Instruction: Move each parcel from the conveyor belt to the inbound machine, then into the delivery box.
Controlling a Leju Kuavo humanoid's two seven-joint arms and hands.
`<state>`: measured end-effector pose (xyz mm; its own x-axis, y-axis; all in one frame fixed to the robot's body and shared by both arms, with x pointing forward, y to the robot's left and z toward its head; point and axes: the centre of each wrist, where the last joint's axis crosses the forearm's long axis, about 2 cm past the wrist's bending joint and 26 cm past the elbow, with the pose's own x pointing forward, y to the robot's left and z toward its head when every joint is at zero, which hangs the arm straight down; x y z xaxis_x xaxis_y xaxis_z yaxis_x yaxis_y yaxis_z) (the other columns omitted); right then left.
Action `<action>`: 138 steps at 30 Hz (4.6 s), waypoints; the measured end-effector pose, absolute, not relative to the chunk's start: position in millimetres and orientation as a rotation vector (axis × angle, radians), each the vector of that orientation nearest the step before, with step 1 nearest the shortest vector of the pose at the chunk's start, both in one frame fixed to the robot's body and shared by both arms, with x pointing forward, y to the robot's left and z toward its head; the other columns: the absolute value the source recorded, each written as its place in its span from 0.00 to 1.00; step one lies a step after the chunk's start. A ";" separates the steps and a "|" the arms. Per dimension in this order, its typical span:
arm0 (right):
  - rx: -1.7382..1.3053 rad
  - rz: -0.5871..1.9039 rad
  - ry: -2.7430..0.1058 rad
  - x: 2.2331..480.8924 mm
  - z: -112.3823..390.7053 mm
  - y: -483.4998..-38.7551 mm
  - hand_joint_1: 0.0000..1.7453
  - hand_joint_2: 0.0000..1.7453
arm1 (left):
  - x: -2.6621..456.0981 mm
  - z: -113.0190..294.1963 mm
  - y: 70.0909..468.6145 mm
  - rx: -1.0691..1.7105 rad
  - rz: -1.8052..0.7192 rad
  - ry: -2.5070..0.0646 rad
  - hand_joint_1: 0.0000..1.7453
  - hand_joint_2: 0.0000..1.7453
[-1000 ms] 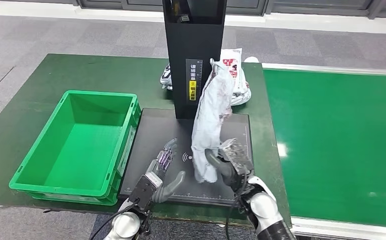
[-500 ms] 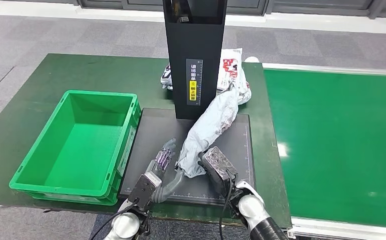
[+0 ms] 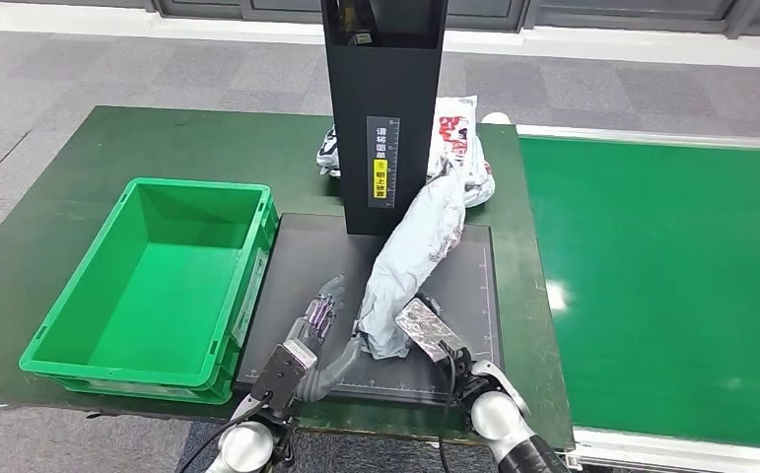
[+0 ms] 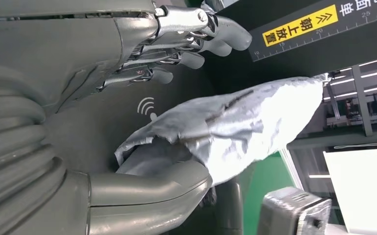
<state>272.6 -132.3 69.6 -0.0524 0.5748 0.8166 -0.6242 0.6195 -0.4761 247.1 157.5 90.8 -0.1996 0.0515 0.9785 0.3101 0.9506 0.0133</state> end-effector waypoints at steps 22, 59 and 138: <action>0.064 0.167 -1.950 204.3 162.3 -216.8 0.00 1.00 | 242.5 94.3 164.7 0.153 -0.444 -1.755 0.00 1.00; 0.076 0.118 -1.940 204.2 167.5 -229.0 0.00 1.00 | 267.0 201.0 89.8 0.735 -1.012 -1.997 0.00 1.00; -0.062 -0.014 -1.864 164.4 153.3 -254.4 0.00 1.00 | 268.1 204.9 283.7 1.382 0.044 -1.800 1.00 1.00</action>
<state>164.4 -254.4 153.3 -0.2886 0.0353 0.9568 0.0499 0.9985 -0.0217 268.1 283.7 204.9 -0.0338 -0.7789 0.6263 -0.8084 0.3897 0.4411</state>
